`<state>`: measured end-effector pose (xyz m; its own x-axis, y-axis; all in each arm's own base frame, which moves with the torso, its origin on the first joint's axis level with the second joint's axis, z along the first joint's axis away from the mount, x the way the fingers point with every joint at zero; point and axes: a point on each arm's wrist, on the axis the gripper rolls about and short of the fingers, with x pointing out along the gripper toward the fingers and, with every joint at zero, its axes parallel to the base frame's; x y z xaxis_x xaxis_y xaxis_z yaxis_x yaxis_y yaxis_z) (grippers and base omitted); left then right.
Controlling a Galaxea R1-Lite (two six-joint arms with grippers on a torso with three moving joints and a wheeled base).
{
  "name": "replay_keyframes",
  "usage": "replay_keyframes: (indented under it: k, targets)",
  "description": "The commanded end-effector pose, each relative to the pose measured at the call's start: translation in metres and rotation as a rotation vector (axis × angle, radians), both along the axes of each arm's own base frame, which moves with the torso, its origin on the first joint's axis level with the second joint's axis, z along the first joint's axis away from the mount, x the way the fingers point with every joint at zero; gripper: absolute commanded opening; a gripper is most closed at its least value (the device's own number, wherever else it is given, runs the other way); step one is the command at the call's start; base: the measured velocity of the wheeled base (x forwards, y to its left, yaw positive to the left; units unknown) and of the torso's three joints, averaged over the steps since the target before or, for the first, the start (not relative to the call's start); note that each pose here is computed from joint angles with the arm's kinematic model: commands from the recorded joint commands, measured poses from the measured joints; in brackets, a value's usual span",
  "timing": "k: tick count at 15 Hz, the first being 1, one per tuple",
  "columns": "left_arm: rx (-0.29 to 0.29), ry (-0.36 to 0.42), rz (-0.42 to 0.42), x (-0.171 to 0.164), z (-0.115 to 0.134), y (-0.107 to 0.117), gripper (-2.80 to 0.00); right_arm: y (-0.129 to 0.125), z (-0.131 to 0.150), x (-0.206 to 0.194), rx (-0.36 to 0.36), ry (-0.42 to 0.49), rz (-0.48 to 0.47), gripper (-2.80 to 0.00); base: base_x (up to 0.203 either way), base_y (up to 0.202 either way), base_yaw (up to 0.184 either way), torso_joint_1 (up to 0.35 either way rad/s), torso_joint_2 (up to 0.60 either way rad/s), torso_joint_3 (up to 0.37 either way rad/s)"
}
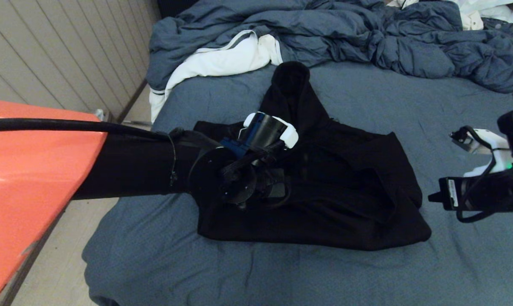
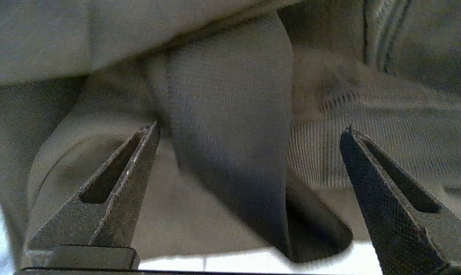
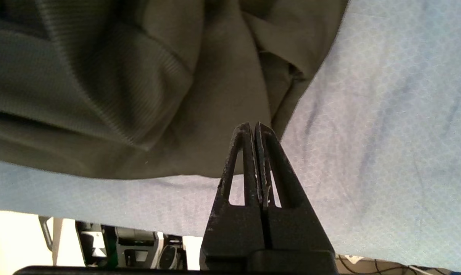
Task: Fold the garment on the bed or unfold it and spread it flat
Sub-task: Fold the black sweatshirt
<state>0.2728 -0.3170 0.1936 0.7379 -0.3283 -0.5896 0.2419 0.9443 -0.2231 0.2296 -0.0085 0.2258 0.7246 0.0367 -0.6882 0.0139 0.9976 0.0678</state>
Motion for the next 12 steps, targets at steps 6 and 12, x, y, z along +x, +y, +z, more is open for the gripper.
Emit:
replay_keyframes:
  k: [6, 12]
  targets:
    - [-0.008, -0.010, 0.004, 0.009, -0.001, -0.008, -2.80, -0.001, -0.004, 0.011, -0.002, 0.022, 0.007, -2.80, 0.000, 0.000, 0.000, 0.000, 0.00, 0.000]
    - [-0.011, -0.015, 0.007, 0.003, 0.006, -0.001, -2.80, 0.000, -0.002, 0.009, 0.017, 0.013, 0.033, -2.80, 0.000, 0.000, 0.000, 0.000, 0.00, 0.000]
